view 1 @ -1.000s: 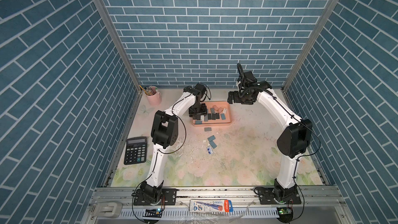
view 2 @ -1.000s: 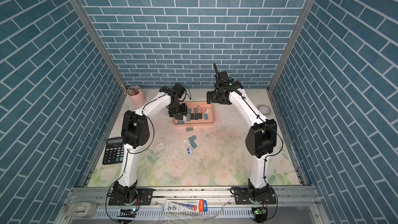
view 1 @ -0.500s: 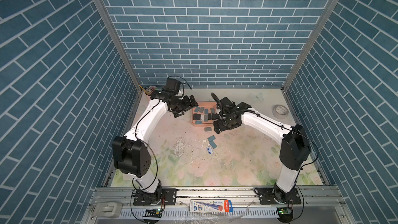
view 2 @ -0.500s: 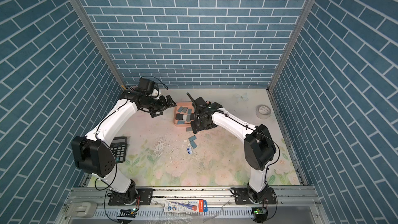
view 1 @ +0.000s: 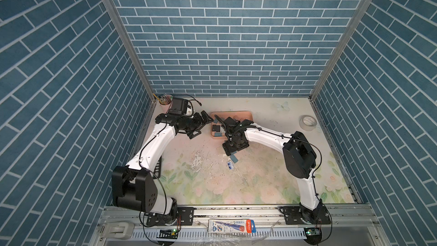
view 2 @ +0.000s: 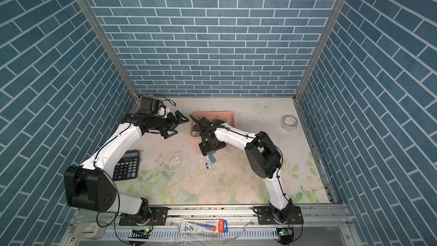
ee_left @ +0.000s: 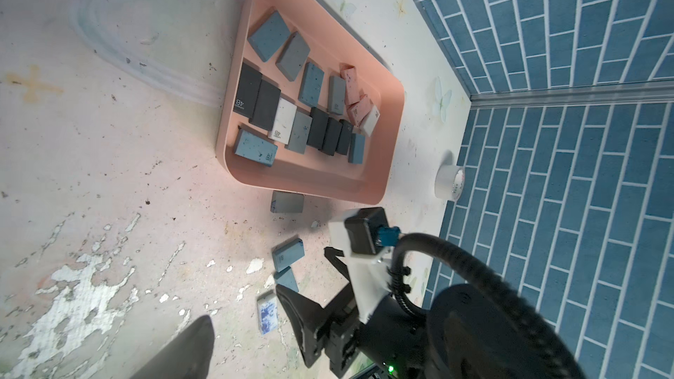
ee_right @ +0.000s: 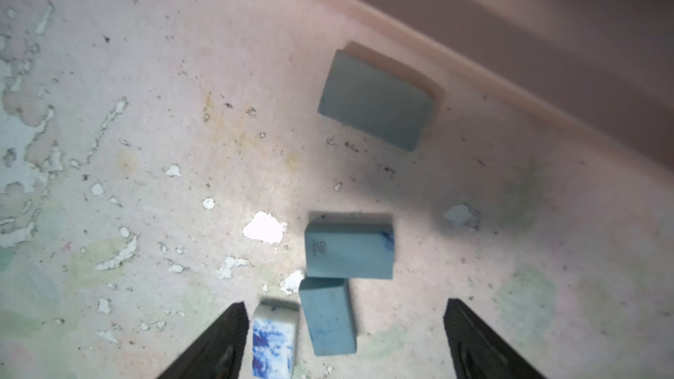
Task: Put the eraser in the storage box
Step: Pick up the eraser from the center of the board.
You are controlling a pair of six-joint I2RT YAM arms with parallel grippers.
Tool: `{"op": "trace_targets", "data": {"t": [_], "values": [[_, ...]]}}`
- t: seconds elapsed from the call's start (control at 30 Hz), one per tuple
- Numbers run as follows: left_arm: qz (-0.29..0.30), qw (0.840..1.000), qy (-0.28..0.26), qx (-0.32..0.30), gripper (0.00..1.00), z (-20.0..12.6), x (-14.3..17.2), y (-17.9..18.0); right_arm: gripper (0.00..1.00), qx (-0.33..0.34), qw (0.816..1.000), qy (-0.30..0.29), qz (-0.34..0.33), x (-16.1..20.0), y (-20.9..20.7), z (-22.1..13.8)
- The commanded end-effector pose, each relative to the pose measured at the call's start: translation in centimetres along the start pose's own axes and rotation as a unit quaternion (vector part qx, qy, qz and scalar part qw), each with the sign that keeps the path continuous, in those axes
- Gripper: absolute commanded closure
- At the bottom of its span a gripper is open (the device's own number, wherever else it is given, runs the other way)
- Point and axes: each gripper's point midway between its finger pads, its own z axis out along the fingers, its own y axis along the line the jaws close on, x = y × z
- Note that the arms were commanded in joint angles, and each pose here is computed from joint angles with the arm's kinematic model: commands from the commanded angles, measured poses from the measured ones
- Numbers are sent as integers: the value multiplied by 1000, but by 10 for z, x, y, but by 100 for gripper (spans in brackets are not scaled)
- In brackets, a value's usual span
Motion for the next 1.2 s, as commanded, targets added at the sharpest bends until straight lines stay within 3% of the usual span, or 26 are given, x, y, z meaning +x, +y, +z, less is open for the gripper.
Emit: {"op": "trace_targets", "data": {"t": [0.0, 0.4, 0.67, 0.87, 1.1, 1.17], "values": [[-13, 1000, 1, 5, 0, 0, 1, 1, 16, 13, 1000, 19, 3, 7, 2, 8], [-13, 1000, -5, 0, 1, -6, -5, -2, 32, 65, 997, 45, 20, 11, -12, 35], [-13, 1000, -4, -11, 0, -6, -6, 0, 55, 68, 996, 46, 18, 12, -12, 33], [-21, 1000, -13, 2, 0, -12, -19, -18, 66, 80, 997, 15, 18, -12, -15, -12], [-50, 997, -29, 47, 0, -18, -44, -54, 66, 82, 994, -33, 62, -48, -36, -89], [-68, 995, -28, 64, 0, -15, -48, -61, 66, 80, 992, -37, 87, -60, -46, -96]]}}
